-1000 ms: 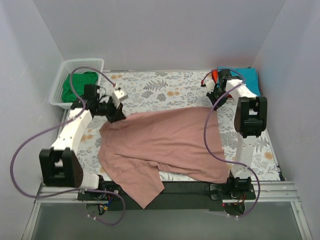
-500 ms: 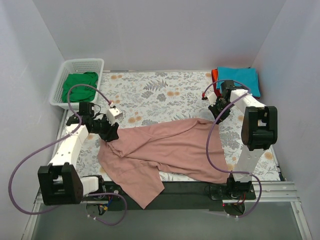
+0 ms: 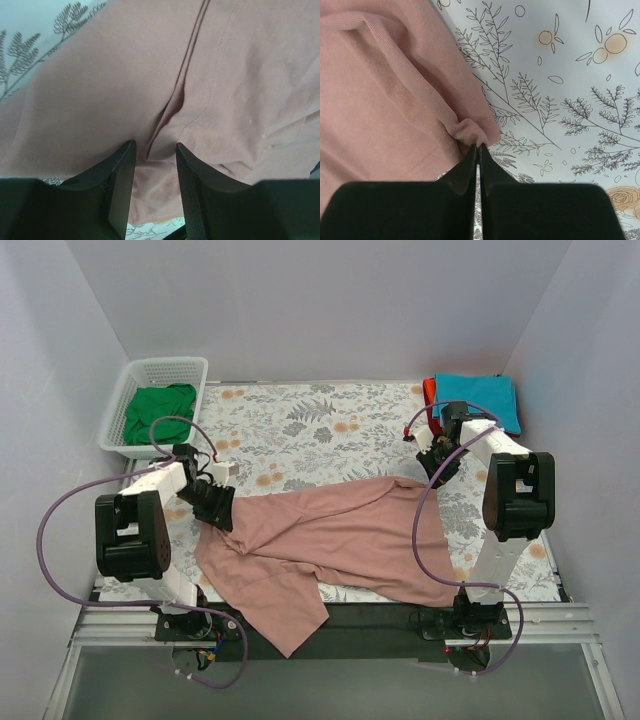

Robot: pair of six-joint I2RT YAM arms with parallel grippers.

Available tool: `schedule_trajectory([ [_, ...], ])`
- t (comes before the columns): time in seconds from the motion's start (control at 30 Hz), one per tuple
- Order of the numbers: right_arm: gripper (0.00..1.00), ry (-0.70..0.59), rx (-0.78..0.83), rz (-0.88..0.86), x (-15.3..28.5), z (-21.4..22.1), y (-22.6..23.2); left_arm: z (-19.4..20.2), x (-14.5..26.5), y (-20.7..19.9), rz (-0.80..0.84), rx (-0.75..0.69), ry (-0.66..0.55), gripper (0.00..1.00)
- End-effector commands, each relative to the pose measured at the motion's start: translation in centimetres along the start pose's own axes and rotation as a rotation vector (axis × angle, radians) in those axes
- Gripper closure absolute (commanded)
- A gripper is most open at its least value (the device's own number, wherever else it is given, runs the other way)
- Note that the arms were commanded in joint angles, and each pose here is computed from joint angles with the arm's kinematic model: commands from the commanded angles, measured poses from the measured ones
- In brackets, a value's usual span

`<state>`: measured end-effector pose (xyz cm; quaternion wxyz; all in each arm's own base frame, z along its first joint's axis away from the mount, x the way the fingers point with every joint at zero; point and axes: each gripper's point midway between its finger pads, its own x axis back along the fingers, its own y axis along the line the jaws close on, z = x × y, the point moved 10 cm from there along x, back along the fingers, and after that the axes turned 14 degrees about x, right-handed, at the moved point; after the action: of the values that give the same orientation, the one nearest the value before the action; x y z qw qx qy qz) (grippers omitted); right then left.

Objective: Fold and stack the t-shirts
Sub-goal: Flatten the tshirt out

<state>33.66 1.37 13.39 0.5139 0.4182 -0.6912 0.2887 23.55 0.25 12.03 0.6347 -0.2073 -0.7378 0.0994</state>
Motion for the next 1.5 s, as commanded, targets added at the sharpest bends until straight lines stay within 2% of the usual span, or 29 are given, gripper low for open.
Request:
schedule_trajectory([
  [0.0, 0.99, -0.017, 0.017, 0.016, 1.1, -0.3, 0.1, 0.8, -0.4, 0.1, -0.005, 0.042, 0.041, 0.63],
  [0.2, 0.99, -0.023, 0.015, 0.011, 1.0, -0.4, -0.1, 1.3, -0.8, 0.2, 0.004, 0.057, 0.054, 0.63],
  [0.27, 0.99, -0.024, 0.015, 0.010, 1.0, -0.5, -0.1, 0.8, -0.4, -0.2, 0.027, 0.053, 0.029, 0.67],
  [0.4, 0.99, -0.029, 0.016, 0.018, 1.4, -0.6, -0.1, -0.4, 1.0, -1.1, 0.070, 0.028, -0.027, 0.83],
  [0.43, 0.99, -0.034, 0.018, 0.022, 1.6, -0.7, -0.1, -0.6, 1.4, -1.3, 0.079, 0.026, -0.035, 0.89],
  [0.47, 0.99, -0.049, 0.019, 0.034, 2.0, -1.0, -0.3, -1.6, 2.7, -2.0, 0.097, 0.008, -0.086, 1.00],
  [0.6, 0.99, -0.068, 0.011, 0.055, 2.7, -1.4, -0.7, -2.9, 4.2, -2.5, 0.085, -0.007, -0.141, 1.00],
  [1.07, 0.99, -0.162, 0.010, 0.193, 7.2, -2.8, -2.8, -10.7, 12.9, -3.8, -0.087, -0.077, -0.540, 1.00],
  [1.27, 0.99, -0.258, -0.025, 0.328, 11.8, -4.0, -4.9, -13.9, 17.9, -4.7, -0.191, -0.111, -0.790, 1.00],
  [1.47, 0.99, -0.414, -0.024, 0.506, 18.9, -6.8, -6.0, -16.7, 23.2, -6.9, -0.179, -0.162, -1.024, 1.00],
])
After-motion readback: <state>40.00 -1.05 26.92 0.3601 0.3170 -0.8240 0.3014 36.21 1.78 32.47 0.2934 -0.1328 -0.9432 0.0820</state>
